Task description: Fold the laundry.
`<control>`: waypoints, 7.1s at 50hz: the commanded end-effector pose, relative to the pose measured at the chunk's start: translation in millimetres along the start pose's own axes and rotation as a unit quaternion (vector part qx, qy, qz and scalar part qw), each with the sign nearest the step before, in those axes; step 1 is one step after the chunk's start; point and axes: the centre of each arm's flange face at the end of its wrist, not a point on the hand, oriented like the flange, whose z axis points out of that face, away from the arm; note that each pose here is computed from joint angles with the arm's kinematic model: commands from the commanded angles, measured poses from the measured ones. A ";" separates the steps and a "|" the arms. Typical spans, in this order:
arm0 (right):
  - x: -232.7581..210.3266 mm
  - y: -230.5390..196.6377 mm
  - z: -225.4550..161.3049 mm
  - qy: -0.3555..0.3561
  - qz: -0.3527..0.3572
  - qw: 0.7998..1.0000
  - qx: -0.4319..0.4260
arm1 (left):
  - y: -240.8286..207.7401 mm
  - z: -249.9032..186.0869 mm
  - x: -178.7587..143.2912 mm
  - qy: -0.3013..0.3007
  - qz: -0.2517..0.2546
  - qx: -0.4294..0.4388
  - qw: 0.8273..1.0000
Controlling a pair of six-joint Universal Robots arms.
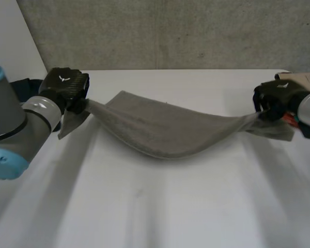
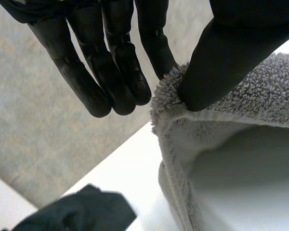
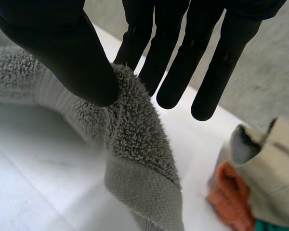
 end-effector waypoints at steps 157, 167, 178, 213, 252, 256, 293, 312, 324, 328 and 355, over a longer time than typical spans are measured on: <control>-59.1 74.4 68.4 -0.004 -0.141 0.989 -0.033 | 118.4 1.7 61.6 -0.001 0.093 -0.111 0.989; -38.3 72.7 46.0 0.024 -0.075 0.996 -0.036 | 84.1 -9.1 41.9 -0.022 0.038 -0.083 0.996; -37.6 86.3 46.3 0.022 -0.065 0.997 -0.042 | 107.1 -27.2 12.5 -0.019 -0.037 -0.171 0.984; -29.7 85.3 41.7 0.033 -0.063 0.997 -0.042 | 113.7 17.4 48.5 0.018 -0.067 -0.171 0.983; -11.5 58.4 -55.0 -0.205 -0.264 0.890 -0.310 | 96.9 -114.1 54.4 0.157 0.358 -0.280 0.877; -5.1 58.0 -34.6 -0.155 -0.260 0.913 -0.271 | 81.9 -101.1 53.8 0.120 0.361 -0.256 0.889; -7.2 68.3 24.9 0.009 -0.084 0.987 -0.139 | 87.1 -138.2 82.2 0.142 0.081 -0.208 0.964; -16.5 69.3 20.0 -0.001 -0.083 0.987 -0.135 | 110.9 -122.7 82.5 0.117 0.102 -0.188 0.970; -18.5 70.2 19.3 -0.002 -0.090 0.988 -0.127 | 122.6 -105.6 79.5 0.099 0.121 -0.174 0.972; -19.6 69.6 18.3 -0.004 -0.090 0.988 -0.126 | 125.7 -97.5 77.8 0.087 0.129 -0.160 0.975; -23.2 67.1 14.4 -0.009 -0.089 0.989 -0.121 | 129.4 -54.1 68.0 0.038 0.154 -0.101 0.982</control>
